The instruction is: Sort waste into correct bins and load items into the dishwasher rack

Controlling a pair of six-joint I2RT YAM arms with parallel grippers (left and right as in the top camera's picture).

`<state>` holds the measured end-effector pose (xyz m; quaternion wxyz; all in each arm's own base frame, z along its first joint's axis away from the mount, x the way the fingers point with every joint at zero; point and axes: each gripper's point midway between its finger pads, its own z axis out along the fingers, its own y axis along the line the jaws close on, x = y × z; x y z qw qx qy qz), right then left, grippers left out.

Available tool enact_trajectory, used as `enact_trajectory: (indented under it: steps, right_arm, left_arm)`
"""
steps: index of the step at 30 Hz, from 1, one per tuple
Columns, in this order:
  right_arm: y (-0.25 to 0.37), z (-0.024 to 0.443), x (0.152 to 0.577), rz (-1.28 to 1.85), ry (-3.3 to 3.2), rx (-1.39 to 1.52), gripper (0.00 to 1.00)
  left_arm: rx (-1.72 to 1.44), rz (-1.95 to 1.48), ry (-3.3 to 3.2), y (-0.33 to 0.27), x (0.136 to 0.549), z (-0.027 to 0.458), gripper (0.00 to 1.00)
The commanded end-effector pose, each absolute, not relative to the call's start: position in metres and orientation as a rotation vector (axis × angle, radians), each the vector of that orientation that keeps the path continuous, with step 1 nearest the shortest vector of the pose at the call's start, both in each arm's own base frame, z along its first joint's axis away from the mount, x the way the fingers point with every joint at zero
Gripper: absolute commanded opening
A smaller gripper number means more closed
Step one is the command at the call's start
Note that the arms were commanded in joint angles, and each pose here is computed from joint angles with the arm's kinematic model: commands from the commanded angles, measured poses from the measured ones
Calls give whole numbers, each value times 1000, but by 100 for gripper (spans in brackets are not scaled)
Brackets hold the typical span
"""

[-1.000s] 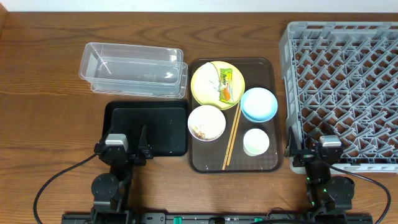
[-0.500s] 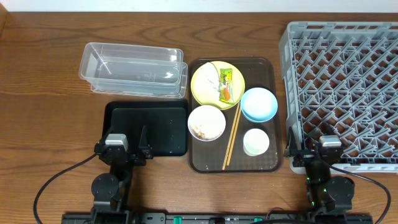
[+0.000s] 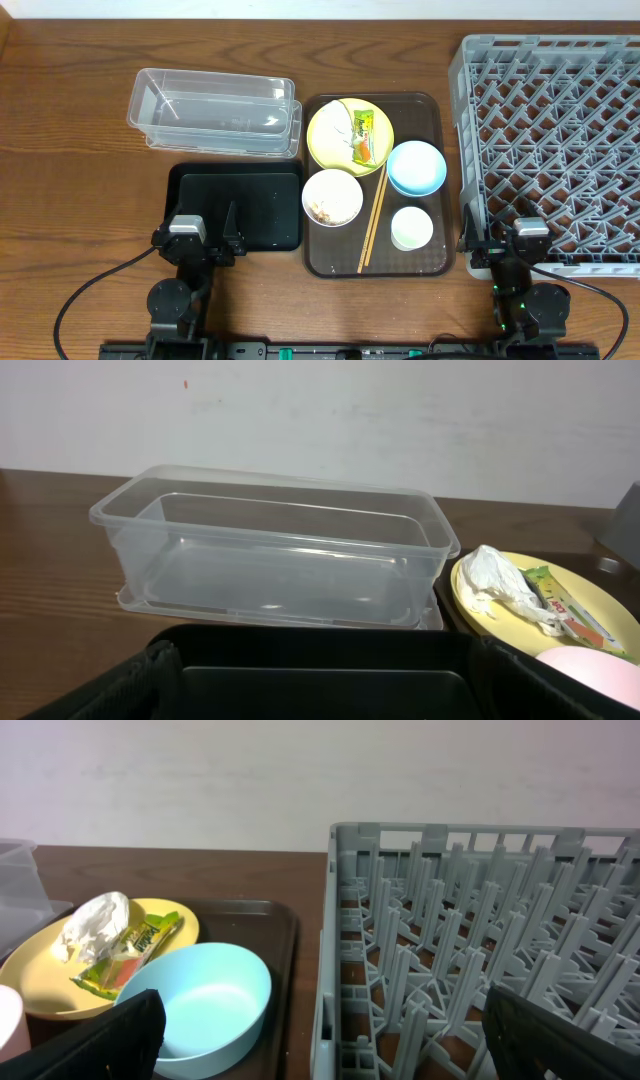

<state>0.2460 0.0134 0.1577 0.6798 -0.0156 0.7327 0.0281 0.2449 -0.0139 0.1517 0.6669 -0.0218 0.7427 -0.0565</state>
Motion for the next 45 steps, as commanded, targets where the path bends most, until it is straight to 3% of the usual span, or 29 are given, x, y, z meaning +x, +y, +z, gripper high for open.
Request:
enact_trajectory:
  steps: [1, 14, 21, 33, 45]
  right_arm:
    - [17, 156, 246, 78, 1648, -44, 99]
    - [11, 155, 246, 74, 1652, 6, 99]
    - [2, 171, 245, 69, 1665, 90, 99]
    - [3, 202, 263, 42, 2004, 92, 99]
    - [16, 181, 285, 81, 2438, 41, 99]
  left_arm:
    - [-49, -105, 1723, -11, 244, 137, 93]
    - [-107, -155, 1718, -11, 244, 140, 93]
    - [-151, -197, 1690, -11, 242, 171, 93]
    - [-160, -195, 2138, -19, 253, 184, 93]
    - [-175, -308, 2713, -42, 248, 168, 93]
